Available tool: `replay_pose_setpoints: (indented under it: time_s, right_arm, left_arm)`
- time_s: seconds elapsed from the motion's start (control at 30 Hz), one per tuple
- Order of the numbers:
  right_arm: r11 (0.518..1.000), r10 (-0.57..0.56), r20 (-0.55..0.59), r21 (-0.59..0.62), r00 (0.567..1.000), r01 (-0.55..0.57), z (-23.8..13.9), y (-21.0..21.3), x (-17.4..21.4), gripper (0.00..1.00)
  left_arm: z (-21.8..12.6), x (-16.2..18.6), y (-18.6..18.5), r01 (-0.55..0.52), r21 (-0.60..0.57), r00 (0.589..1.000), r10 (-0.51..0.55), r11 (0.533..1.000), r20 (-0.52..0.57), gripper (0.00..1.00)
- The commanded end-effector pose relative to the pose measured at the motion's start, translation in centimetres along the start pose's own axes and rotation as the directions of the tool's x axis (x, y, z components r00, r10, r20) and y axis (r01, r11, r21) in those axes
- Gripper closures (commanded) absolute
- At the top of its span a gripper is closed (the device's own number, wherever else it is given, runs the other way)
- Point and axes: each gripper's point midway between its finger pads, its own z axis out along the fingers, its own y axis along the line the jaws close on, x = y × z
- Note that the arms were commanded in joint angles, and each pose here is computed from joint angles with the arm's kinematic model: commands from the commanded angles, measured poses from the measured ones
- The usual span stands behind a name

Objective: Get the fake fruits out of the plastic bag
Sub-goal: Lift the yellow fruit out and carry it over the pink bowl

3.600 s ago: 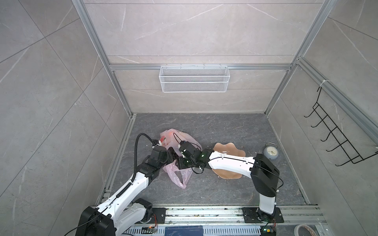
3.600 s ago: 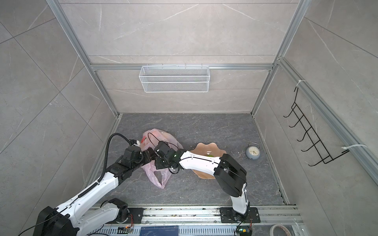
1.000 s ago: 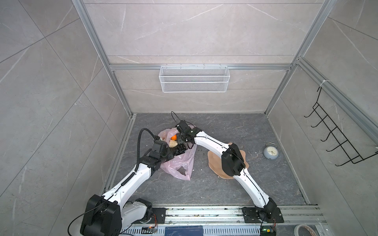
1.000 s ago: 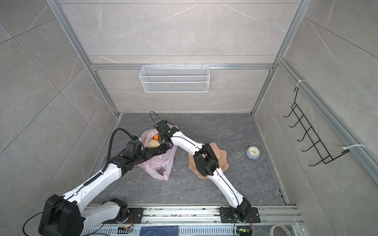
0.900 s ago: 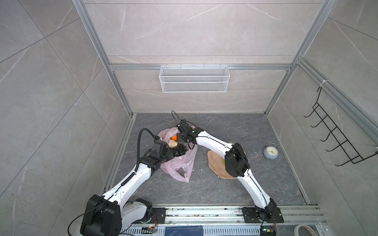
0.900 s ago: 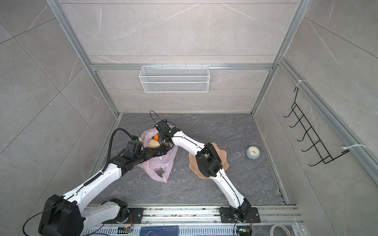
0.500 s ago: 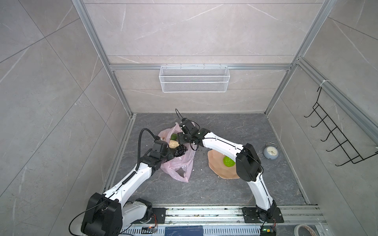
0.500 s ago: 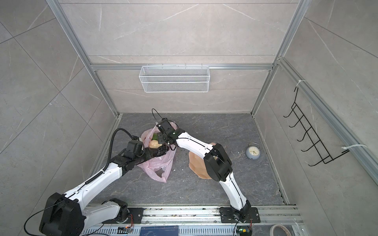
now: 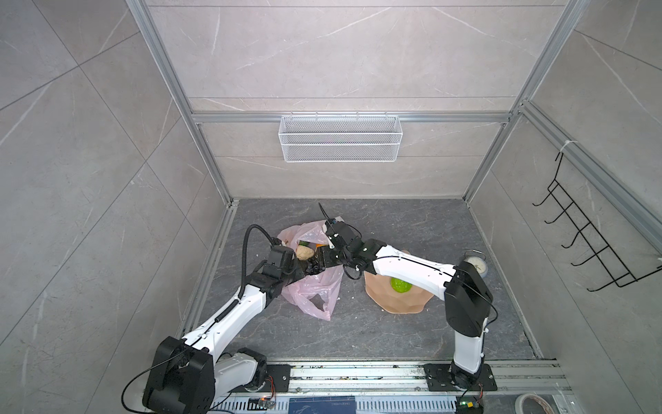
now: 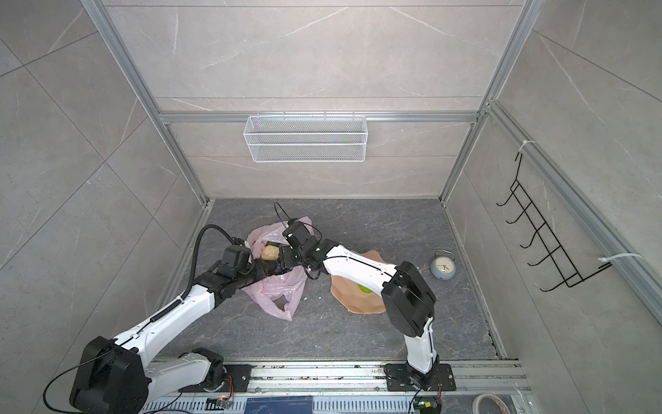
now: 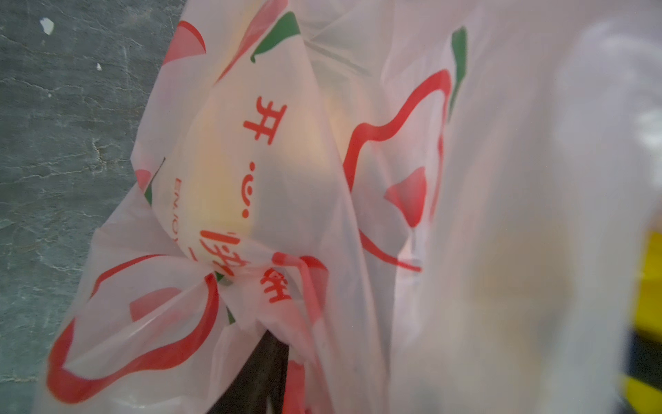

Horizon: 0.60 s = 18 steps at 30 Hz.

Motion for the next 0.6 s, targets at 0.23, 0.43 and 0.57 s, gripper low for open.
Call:
replay_pose_setpoints:
  time_s: [0.23, 0.43, 0.57]
  right_arm:
    - [0.993, 0.042, 0.037, -0.108, 0.998, -0.038, -6.1, 0.6, 0.9, 0.37]
    - [0.992, 0.12, 0.027, -0.032, 0.992, -0.119, -10.1, -4.2, 2.5, 0.38]
    - [0.981, 0.176, 0.031, 0.079, 0.984, -0.178, -12.8, -9.1, 4.6, 0.38]
  left_arm:
    - [0.2, -0.6, -0.9, 0.011, 0.037, 1.0, -0.011, 0.999, 0.009, 0.6]
    - [0.2, -0.5, -0.9, 0.005, 0.037, 1.0, -0.005, 0.999, 0.006, 0.6]
    - [0.1, -0.5, -0.9, 0.0, 0.038, 1.0, -0.001, 0.999, 0.004, 0.6]
